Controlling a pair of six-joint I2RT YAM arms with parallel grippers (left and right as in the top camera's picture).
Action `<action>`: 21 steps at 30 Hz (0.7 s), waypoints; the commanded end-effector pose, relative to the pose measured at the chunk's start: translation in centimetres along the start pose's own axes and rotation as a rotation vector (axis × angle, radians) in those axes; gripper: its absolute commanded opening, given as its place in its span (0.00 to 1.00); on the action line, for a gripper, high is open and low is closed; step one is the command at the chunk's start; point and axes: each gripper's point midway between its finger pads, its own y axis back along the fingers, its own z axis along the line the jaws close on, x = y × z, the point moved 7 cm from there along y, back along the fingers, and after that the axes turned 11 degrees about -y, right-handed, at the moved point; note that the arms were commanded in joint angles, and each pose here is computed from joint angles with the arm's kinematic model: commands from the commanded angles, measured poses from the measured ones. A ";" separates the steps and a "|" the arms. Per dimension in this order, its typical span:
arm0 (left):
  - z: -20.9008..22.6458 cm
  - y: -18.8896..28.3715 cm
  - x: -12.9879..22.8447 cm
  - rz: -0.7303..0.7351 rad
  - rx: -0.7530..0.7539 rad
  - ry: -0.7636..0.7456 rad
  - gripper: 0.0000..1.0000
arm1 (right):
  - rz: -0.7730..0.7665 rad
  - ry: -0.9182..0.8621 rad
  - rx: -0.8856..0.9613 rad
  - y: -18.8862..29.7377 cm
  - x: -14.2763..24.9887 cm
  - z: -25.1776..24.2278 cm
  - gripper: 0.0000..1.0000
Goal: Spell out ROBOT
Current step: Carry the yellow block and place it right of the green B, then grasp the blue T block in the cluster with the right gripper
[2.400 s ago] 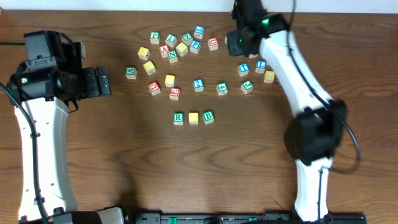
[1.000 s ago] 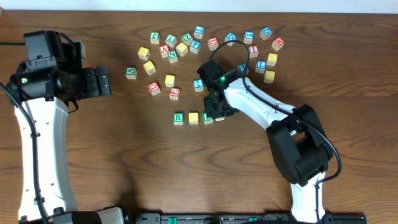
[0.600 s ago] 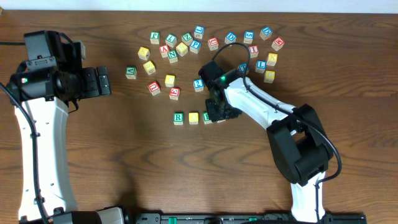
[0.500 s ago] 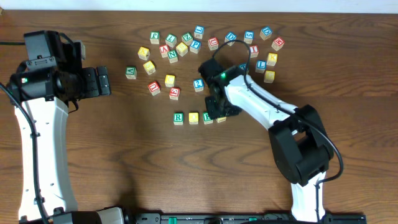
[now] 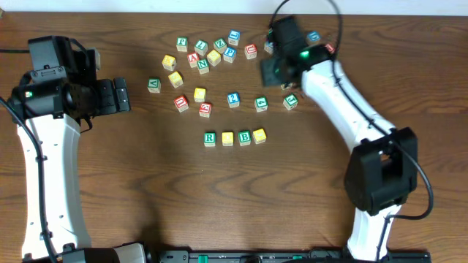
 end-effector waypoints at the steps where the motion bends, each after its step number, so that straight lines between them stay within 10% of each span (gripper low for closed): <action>1: 0.1 0.7 -0.5 -0.028 -0.006 -0.009 0.98 | 0.018 0.080 -0.012 -2.6 -0.8 -2.9 0.61; 21: 0.1 0.7 -0.5 -0.028 -0.006 -0.009 0.98 | 0.057 0.177 -0.041 -10.3 0.5 -4.4 0.49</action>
